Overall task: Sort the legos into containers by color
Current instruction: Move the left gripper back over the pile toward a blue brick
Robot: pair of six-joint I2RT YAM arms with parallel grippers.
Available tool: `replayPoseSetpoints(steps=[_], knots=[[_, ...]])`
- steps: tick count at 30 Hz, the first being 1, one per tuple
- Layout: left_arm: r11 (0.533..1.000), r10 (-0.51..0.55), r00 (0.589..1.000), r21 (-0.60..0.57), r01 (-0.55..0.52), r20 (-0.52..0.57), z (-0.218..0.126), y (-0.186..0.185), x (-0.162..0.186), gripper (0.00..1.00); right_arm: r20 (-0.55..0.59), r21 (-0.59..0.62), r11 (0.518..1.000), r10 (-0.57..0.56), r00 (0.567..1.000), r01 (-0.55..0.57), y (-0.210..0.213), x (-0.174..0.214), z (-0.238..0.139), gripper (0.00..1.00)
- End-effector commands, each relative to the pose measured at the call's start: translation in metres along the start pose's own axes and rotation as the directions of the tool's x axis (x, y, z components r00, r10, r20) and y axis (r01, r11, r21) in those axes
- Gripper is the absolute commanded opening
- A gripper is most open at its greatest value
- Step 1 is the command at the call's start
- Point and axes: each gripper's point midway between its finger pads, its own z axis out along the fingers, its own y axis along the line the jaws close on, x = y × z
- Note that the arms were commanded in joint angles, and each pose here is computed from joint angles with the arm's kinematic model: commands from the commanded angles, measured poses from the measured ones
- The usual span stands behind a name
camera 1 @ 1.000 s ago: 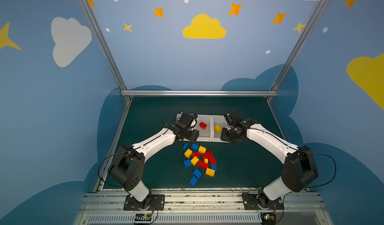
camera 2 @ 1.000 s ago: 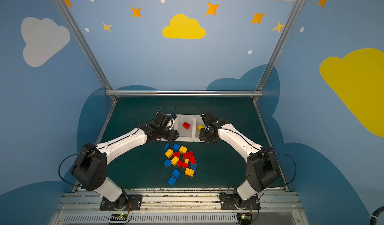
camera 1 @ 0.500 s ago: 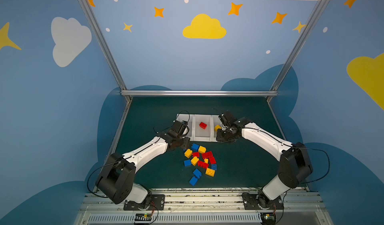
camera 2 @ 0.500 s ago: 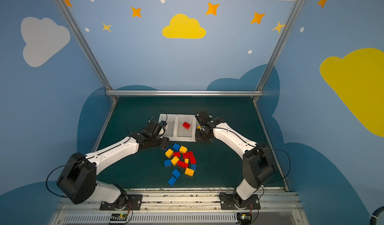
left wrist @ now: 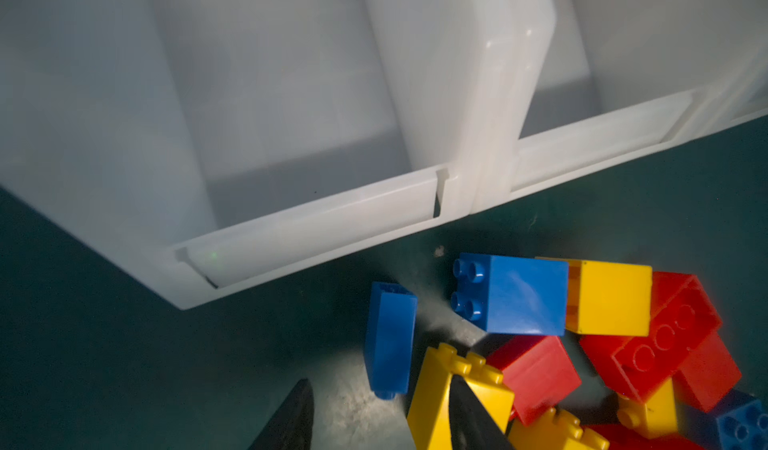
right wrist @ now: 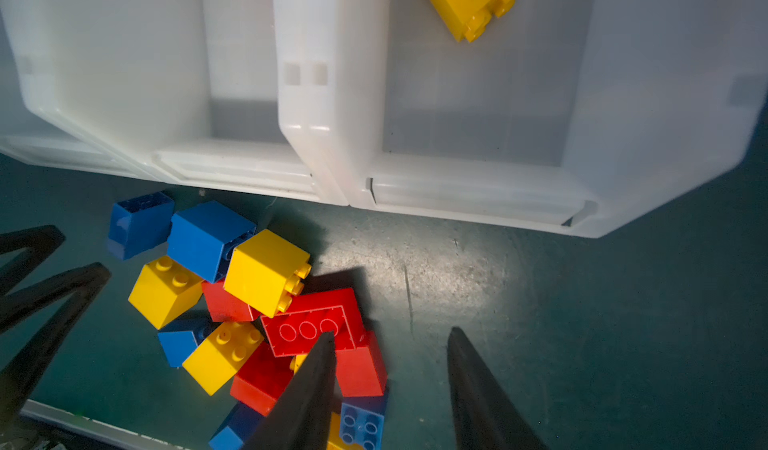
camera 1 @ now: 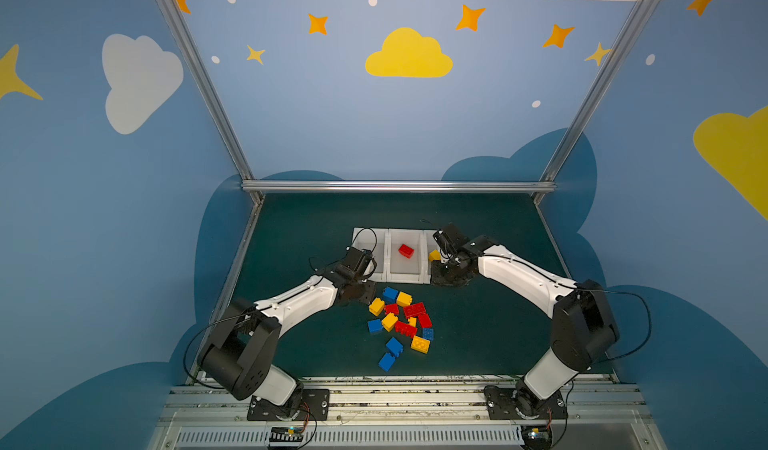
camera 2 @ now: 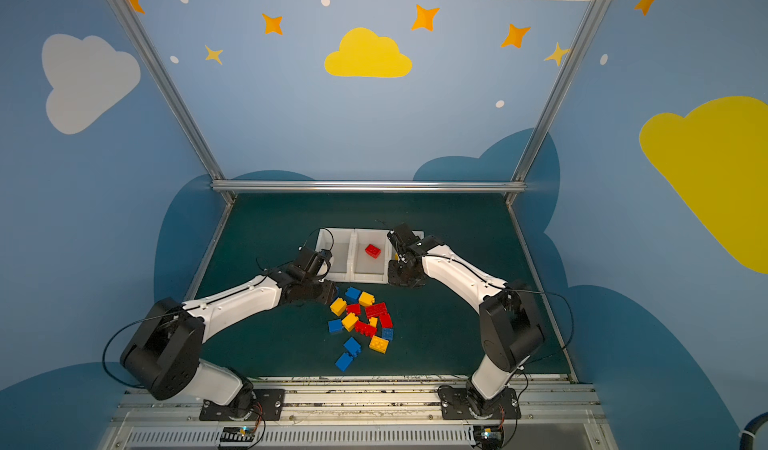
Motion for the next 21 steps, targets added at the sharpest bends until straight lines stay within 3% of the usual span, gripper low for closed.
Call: replayPoseSetpoints(steps=[1, 11, 16, 21], knots=[[1.000, 0.004, 1.000, 0.021, -0.004, -0.012, 0.009, -0.003, -0.001, 0.51, 0.005, 0.002, 1.000, -0.010, 1.000, 0.010, 0.004, -0.003, -0.004, 0.44], [1.000, 0.008, 0.999, 0.018, -0.007, -0.042, 0.030, -0.003, 0.000, 0.41, 0.004, 0.021, 1.000, -0.006, 1.000, 0.006, -0.001, 0.000, -0.005, 0.40], [1.000, 0.011, 0.998, 0.026, -0.009, -0.055, 0.035, -0.005, 0.001, 0.27, 0.004, 0.025, 1.000, -0.007, 1.000, 0.007, -0.002, -0.001, -0.006, 0.37], [1.000, 0.011, 0.998, 0.026, -0.009, -0.065, 0.034, -0.005, 0.003, 0.24, 0.001, 0.021, 1.000, -0.003, 1.000, 0.003, -0.001, 0.000, -0.004, 0.36]])
